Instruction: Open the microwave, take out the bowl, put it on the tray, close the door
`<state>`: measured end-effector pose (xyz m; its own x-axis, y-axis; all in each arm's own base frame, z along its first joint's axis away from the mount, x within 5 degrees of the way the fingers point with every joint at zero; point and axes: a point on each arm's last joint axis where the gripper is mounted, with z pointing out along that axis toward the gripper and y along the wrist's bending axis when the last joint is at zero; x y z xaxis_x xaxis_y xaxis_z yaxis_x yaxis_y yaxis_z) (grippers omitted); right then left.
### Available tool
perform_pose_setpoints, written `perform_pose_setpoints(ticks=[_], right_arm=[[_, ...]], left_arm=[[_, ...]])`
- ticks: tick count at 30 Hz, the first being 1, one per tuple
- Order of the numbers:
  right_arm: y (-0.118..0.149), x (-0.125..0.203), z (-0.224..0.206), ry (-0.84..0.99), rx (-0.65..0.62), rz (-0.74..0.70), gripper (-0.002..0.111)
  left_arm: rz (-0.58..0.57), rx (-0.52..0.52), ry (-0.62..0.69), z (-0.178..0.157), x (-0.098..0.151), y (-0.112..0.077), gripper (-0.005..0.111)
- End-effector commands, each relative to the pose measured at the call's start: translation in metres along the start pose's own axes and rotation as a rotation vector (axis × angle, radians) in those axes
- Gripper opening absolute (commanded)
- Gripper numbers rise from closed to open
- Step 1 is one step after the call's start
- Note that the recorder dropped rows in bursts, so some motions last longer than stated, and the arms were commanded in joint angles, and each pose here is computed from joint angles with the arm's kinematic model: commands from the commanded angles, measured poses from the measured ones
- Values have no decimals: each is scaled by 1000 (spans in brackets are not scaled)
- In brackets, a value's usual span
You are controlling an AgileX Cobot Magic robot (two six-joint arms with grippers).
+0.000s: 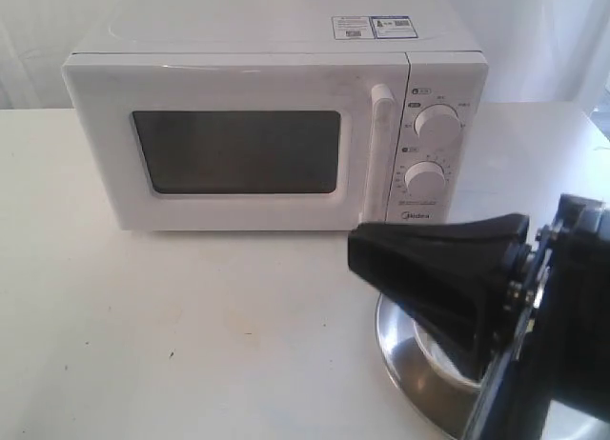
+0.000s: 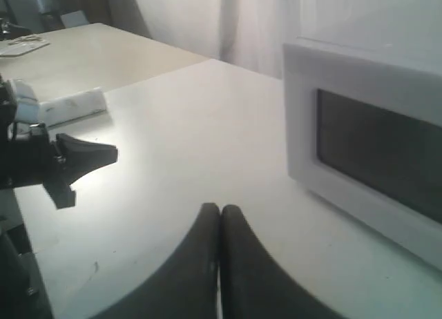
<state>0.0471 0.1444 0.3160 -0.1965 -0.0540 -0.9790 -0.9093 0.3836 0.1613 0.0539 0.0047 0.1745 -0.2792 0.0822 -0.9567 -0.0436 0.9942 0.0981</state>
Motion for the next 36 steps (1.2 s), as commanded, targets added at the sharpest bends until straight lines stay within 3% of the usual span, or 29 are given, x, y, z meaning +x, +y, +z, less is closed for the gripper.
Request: perform_pose_setpoints(ticks=[1, 10, 18, 24, 30, 36], right_arm=[[5, 4, -2, 13, -60, 15, 0], [0, 3, -1, 1, -1, 6, 0], [-35, 21, -18, -27, 260, 58, 0], [-63, 51, -64, -165, 475, 102, 0], [-69, 83, -98, -334, 701, 84, 0], [-73, 102, -107, -378, 872, 60, 0]], left_arm=[[-9, 2, 0, 0, 1, 0, 0], [-9, 2, 0, 0, 1, 0, 0], [-9, 2, 0, 0, 1, 0, 0], [-9, 2, 0, 0, 1, 0, 0], [-9, 2, 0, 0, 1, 0, 0], [-9, 2, 0, 0, 1, 0, 0]])
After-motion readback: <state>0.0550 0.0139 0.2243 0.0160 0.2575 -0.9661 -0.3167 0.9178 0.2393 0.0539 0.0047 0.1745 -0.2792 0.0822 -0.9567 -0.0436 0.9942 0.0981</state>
